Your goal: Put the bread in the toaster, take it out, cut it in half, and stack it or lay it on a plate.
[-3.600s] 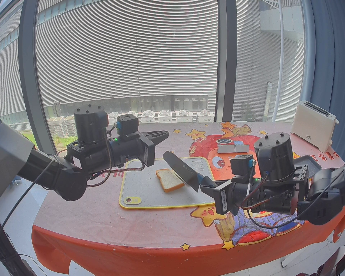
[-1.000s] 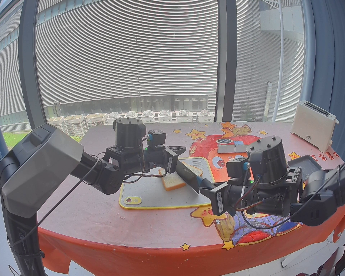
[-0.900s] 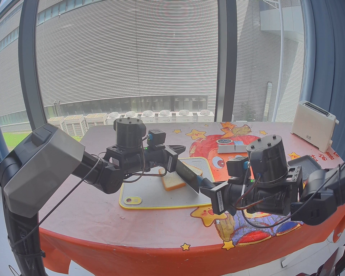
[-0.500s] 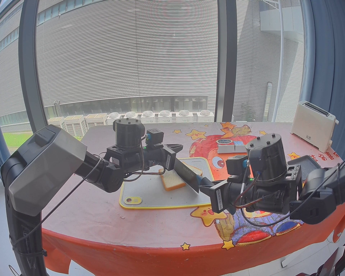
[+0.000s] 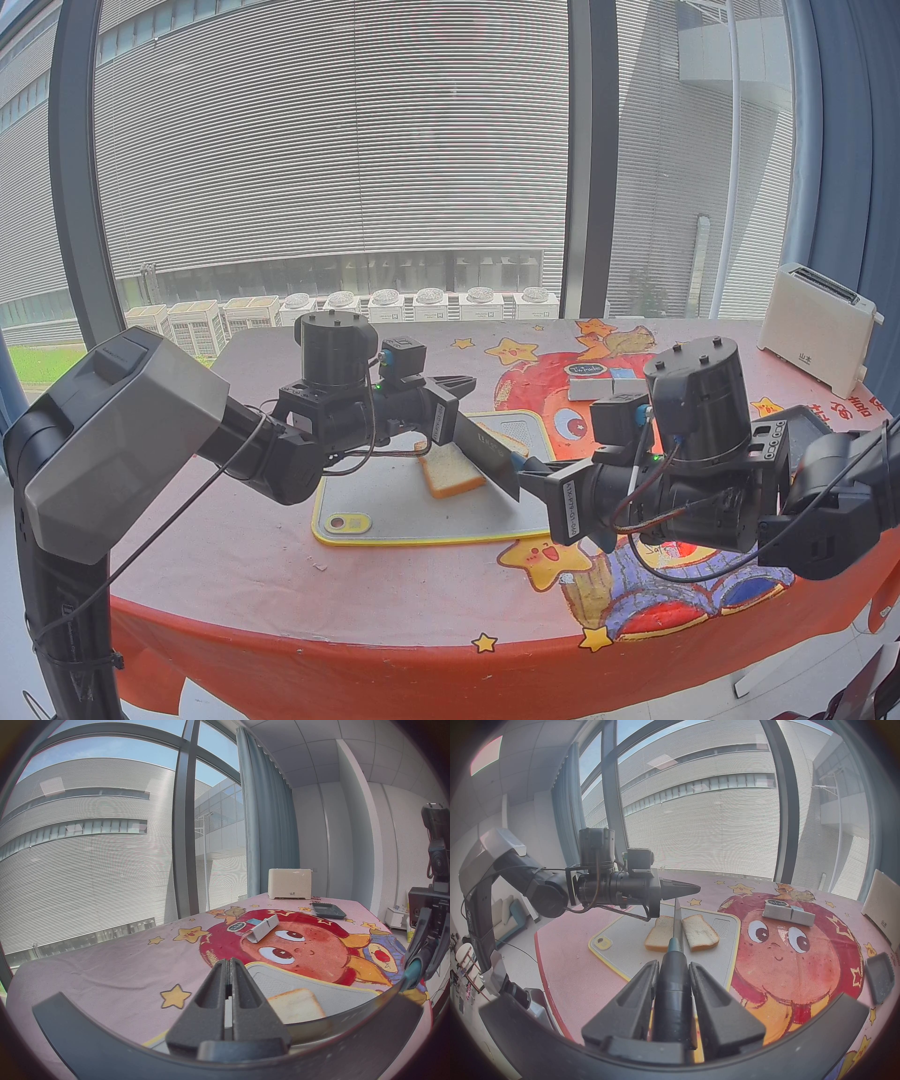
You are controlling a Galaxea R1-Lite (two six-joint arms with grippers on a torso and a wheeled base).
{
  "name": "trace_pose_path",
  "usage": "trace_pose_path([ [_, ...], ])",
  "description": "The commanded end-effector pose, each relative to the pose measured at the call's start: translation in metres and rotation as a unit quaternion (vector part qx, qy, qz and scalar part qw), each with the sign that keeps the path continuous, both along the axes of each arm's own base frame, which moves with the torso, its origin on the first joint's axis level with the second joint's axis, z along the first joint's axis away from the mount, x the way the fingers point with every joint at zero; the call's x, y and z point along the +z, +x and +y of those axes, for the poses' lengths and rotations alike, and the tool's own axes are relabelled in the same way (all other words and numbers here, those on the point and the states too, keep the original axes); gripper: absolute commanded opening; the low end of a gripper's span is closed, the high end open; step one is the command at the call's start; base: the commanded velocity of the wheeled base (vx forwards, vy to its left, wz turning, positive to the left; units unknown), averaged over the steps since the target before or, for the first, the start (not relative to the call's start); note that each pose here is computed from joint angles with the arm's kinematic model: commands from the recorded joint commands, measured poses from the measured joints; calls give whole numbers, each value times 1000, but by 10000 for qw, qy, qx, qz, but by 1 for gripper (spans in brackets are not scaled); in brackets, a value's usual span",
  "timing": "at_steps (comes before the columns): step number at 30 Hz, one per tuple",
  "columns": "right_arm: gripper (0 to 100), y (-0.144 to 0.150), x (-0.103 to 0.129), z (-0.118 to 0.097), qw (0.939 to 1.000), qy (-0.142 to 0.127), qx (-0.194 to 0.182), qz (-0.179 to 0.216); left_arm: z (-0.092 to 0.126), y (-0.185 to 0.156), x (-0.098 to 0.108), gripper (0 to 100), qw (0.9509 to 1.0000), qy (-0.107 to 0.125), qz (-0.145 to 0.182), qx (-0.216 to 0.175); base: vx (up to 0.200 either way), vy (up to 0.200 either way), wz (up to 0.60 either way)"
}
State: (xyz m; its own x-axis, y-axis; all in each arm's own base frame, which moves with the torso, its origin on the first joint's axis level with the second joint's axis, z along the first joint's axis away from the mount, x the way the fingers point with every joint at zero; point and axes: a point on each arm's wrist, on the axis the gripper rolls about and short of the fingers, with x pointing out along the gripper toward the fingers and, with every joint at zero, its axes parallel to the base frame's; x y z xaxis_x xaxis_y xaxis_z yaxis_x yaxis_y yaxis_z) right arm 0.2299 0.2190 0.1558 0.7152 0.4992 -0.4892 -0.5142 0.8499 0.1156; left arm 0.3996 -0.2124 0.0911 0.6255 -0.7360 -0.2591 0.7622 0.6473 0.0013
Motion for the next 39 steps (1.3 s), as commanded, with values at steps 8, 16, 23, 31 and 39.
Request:
trace_pose_path([
  [8,0,-4,-1,-4,10000,-36,-12,68,-11,-14,-2,0,9997,66,123,-196,0,0,0],
  [16,0,-4,-2,-3,10000,-30,-8,53,-4,-10,1,0,9999,40,76,-112,0,0,0],
  [23,0,-6,3,-4,10000,31,9,-15,-6,-10,2,0,9999,32,55,-112,0,0,0],
  [31,0,-5,6,-5,10000,74,-14,-59,-6,-9,2,0,9999,28,48,-112,0,0,0],
  [39,0,-15,11,-6,9999,82,86,-109,-4,-10,14,0,9999,-63,-109,-102,0,0,0],
])
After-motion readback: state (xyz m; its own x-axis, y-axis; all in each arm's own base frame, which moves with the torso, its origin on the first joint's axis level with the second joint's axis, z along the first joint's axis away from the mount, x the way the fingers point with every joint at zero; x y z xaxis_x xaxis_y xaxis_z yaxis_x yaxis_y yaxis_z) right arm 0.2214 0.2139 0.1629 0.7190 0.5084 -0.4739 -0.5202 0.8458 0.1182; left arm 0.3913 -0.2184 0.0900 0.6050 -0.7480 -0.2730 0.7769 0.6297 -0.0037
